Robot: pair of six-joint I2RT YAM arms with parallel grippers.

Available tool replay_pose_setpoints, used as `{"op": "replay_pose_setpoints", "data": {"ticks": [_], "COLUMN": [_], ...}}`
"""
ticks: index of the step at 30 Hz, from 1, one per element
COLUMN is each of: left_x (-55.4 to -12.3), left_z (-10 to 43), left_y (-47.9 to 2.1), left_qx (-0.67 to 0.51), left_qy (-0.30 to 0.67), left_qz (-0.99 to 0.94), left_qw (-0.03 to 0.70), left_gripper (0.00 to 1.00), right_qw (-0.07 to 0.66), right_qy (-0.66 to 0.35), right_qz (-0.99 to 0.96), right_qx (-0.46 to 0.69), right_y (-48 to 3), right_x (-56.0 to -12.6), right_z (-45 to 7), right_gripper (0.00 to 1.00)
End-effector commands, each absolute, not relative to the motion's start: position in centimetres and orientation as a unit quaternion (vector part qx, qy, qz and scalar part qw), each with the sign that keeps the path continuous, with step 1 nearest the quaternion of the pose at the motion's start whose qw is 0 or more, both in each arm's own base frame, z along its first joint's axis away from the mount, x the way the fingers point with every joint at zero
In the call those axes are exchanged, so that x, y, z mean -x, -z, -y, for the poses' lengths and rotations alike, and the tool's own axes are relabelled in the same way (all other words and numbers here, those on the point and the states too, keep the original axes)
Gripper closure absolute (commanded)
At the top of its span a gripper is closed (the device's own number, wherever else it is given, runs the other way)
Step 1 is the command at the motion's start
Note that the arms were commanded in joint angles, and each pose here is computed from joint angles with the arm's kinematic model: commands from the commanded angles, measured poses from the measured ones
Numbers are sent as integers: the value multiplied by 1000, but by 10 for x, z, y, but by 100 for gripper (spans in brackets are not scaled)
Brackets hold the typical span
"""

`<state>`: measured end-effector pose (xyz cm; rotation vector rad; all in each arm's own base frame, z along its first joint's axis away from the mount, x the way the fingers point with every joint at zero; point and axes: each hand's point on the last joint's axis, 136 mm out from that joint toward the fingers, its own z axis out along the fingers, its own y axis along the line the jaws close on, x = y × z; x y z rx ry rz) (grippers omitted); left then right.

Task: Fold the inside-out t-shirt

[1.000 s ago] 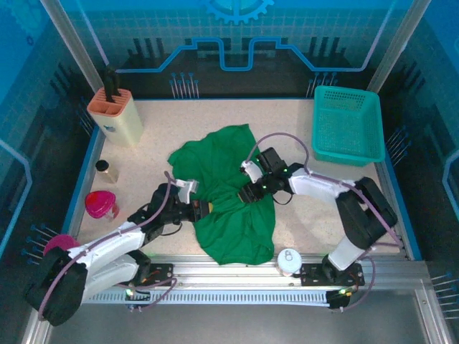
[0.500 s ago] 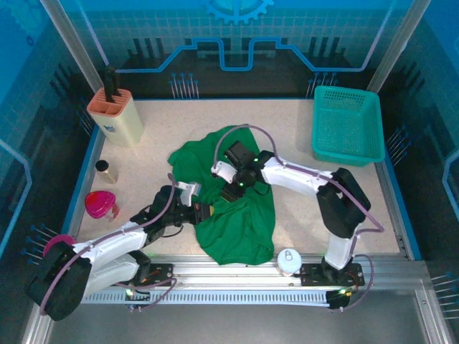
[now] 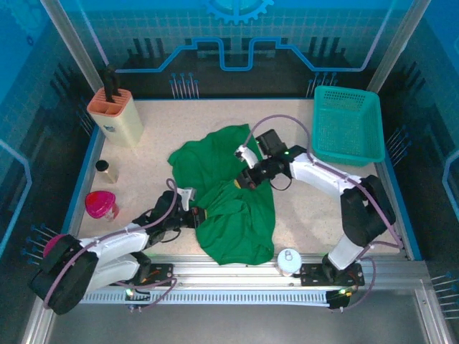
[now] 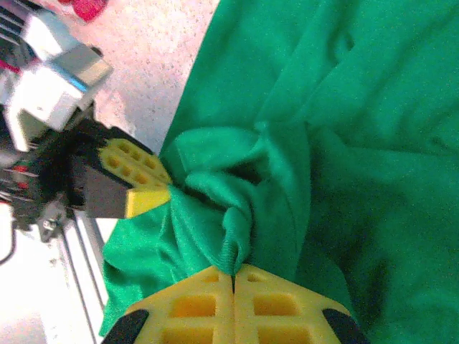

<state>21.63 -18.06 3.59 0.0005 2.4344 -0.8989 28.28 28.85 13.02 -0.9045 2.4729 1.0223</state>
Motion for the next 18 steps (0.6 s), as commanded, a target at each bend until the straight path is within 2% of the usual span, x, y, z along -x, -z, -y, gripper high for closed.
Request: {"op": "replay_pose_setpoints", "data": {"ticks": [1,3,6,8,12,16,18], "left_x": [-216,-214,-211,-210,-215,-219,-222], "left_z": [166,172,190,195,213,219,217], "left_y": [-15,-12,-11,-11,-34,-72,-87], "left_qx": [31,19,-13,-15,-26,-35,-34], "left_qy": [289,297,319,317,355,361,354], "left_qz": [-921,-923,-926,-933,-920,-914,-915], "left_qw": [260,246,201,172,163,183,192], "left_gripper": [100,100,99,94,69,65,63], "right_qw": [117,112,109,122,145,173,197], "right_qy": [-317,-309,-324,-305,-273,-214,-158], "right_qz": [-908,-906,-905,-908,-907,-910,-908], "right_qx": [247,265,255,260,286,310,335], "right_y": [-89,-78,-70,-70,-84,-101,-107], "right_x": [-280,-271,-269,-274,-280,-285,-287], "right_z": [-268,-271,-275,-270,-260,-255,-256], "right_gripper": [92,89,88,86,67,61,51]}}
